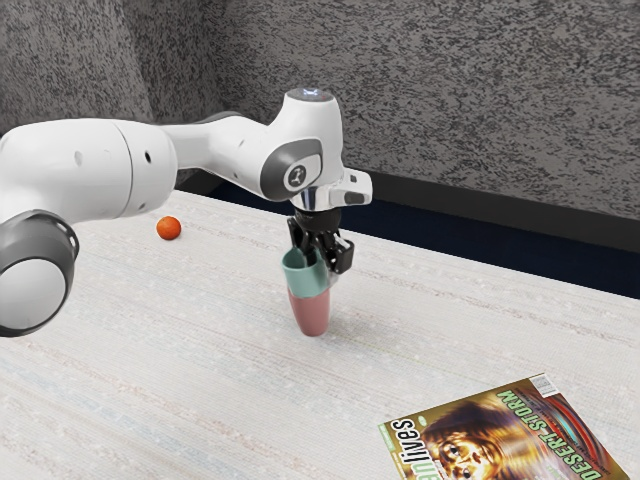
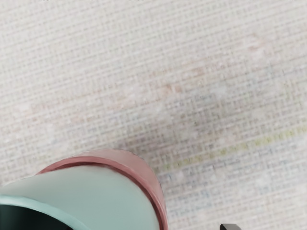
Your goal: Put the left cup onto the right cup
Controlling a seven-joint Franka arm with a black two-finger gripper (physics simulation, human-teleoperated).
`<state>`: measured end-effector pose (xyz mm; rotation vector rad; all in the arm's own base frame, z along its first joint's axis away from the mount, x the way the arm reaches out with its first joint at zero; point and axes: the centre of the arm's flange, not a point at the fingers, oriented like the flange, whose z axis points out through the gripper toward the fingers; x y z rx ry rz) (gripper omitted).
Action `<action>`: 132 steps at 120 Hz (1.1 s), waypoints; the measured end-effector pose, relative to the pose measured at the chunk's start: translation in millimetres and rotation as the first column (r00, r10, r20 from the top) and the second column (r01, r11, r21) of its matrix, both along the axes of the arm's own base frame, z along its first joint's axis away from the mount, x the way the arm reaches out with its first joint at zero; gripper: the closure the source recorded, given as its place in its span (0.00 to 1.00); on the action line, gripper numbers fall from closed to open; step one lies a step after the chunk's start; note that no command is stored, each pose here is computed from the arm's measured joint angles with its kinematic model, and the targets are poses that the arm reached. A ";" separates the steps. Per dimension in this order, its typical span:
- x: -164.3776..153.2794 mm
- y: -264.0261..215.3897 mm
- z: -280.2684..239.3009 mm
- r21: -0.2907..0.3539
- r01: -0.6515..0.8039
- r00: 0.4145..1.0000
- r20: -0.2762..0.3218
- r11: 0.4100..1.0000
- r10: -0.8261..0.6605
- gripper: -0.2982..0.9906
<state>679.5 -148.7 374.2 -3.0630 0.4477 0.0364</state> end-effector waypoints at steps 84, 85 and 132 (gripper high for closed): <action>-57.0 38.4 151.5 -0.023 -0.059 0.997 0.038 0.998 0.060 0.24; -58.8 40.4 153.6 -0.023 -0.062 0.997 0.039 0.998 0.063 0.24; -87.6 69.9 206.8 -0.033 -0.081 0.994 0.074 0.996 0.083 0.23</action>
